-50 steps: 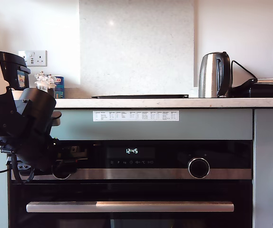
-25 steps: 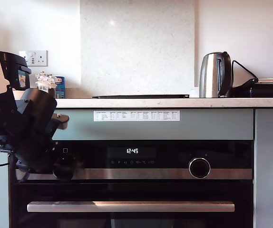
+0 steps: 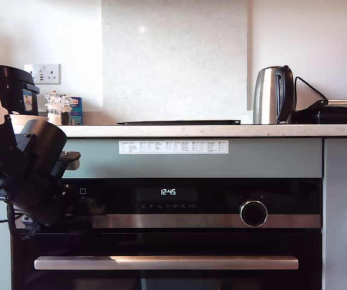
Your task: Switch the oven into microwave mode by turning the left rotary switch to the microwave symbol
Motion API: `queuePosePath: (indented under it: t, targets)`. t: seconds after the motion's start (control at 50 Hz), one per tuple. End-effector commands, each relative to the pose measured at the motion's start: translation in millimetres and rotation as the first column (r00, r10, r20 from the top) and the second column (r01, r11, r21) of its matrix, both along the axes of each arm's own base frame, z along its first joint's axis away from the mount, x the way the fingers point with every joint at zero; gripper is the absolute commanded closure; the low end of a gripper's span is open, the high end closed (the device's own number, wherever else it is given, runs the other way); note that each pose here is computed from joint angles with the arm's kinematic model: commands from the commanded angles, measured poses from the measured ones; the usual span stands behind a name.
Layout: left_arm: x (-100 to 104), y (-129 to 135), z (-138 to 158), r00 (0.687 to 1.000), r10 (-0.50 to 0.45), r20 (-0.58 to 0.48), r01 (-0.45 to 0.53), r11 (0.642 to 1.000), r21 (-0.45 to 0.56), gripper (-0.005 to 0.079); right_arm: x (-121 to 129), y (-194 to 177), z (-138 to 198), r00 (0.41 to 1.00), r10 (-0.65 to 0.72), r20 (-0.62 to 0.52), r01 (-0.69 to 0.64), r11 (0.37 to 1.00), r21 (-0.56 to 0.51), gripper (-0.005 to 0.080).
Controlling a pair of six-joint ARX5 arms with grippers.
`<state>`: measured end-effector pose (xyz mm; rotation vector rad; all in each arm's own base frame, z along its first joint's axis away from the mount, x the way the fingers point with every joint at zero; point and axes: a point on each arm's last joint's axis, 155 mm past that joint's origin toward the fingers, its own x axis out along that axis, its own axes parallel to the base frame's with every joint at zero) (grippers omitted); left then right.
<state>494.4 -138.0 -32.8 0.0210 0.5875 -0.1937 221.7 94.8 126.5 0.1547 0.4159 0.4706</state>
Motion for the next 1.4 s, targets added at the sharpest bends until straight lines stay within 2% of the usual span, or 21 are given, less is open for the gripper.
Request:
queuePosePath:
  t: [0.0, 0.18, 0.6, 0.76, 0.86, 1.38]
  targets:
    - [1, -6, -4, 1.000, 0.028, -0.011, -0.028, 0.997, -0.071, 0.0309, 0, 1, -4, 1.000, 0.005, -0.008, -0.005, 1.000, -0.002, 0.0764]
    - [2, -4, -3, 0.991, 0.123, -0.052, -0.132, 0.968, -0.214, 0.0309, 0, 1, -4, 1.000, 0.005, -0.007, -0.005, 1.000, -0.002, 0.0764]
    - [18, -3, 23, 0.979, 0.204, 0.007, -0.186, 0.905, -0.382, 0.0289, 0, 1, -4, 1.000, 0.005, -0.006, -0.005, 1.000, -0.002, 0.0764]
    - [21, -5, 32, 0.979, 0.200, 0.036, -0.169, 0.899, -0.404, 0.0289, 0, 1, -4, 1.000, 0.005, -0.006, -0.005, 1.000, -0.002, 0.0764]
    - [20, -14, 34, 0.985, 0.168, 0.029, -0.138, 0.887, -0.440, 0.0289, 0, 1, -4, 1.000, 0.005, -0.006, -0.005, 1.000, -0.001, 0.0764]
    - [18, -33, 50, 0.995, 0.075, 0.059, -0.037, 0.872, -0.488, 0.0295, 0, 1, -4, 1.000, 0.005, -0.008, -0.005, 1.000, -0.002, 0.0764]
